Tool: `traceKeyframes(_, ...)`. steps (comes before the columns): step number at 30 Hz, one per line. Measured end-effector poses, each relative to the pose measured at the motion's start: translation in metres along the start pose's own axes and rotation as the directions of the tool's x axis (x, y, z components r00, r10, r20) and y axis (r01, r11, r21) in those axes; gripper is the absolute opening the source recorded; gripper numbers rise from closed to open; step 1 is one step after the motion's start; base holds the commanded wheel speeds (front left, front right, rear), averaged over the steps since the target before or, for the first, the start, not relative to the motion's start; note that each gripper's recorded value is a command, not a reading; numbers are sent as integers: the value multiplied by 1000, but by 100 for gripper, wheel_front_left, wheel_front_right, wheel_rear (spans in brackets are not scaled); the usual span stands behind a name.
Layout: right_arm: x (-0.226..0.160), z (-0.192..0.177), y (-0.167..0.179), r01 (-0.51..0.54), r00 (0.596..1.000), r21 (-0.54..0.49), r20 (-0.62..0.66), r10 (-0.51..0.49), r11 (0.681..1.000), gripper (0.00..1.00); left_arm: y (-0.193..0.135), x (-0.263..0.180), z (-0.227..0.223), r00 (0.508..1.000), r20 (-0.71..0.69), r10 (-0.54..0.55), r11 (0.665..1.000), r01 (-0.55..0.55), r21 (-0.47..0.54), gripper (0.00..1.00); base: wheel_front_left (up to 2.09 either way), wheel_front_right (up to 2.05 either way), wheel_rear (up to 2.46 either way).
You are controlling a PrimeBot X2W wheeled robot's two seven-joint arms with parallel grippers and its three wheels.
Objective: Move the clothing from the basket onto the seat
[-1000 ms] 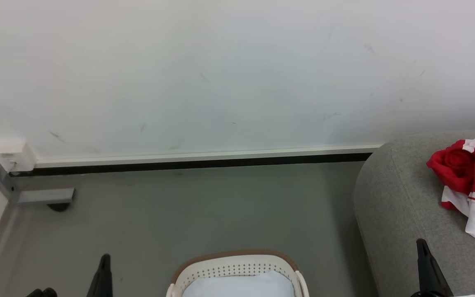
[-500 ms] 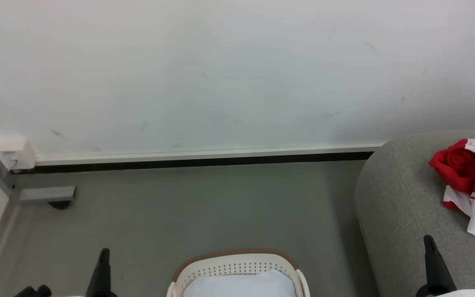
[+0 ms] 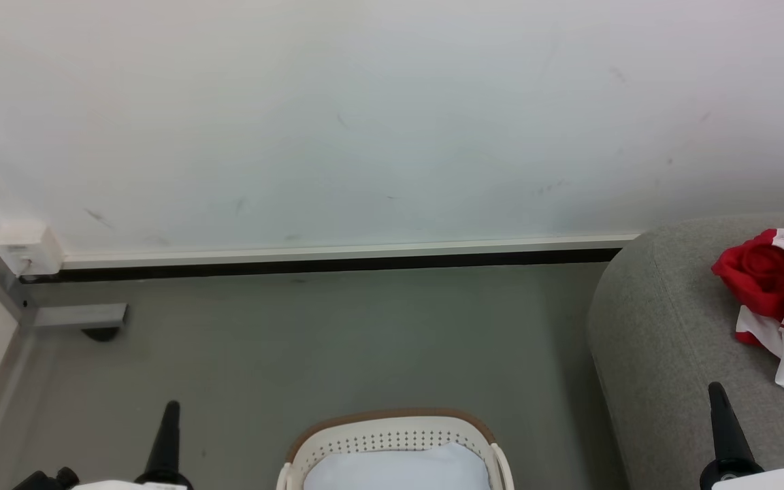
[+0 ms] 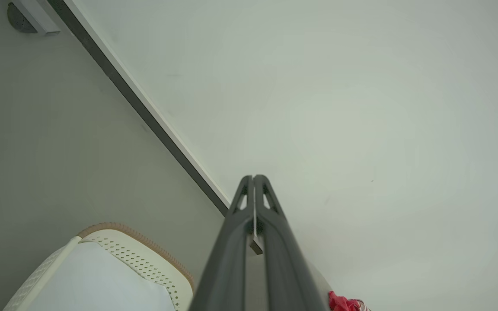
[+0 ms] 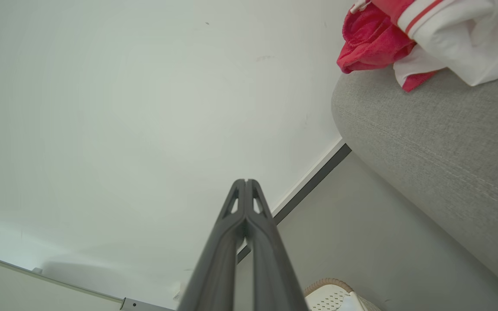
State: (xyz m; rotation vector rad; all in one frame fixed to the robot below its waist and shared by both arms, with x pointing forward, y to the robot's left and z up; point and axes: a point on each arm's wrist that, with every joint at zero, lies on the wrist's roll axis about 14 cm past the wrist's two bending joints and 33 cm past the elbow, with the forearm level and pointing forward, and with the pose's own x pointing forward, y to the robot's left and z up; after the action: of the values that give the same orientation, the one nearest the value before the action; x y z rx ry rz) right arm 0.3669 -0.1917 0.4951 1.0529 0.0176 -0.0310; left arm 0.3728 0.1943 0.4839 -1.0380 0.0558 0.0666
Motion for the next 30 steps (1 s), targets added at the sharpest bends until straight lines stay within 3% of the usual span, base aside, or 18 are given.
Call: traceKeyframes(30,11,7,2,-5,1000,266,-4,6,964,0,-8,8,6,1000,-5,-28,962,26,-271,0,0,0,0)
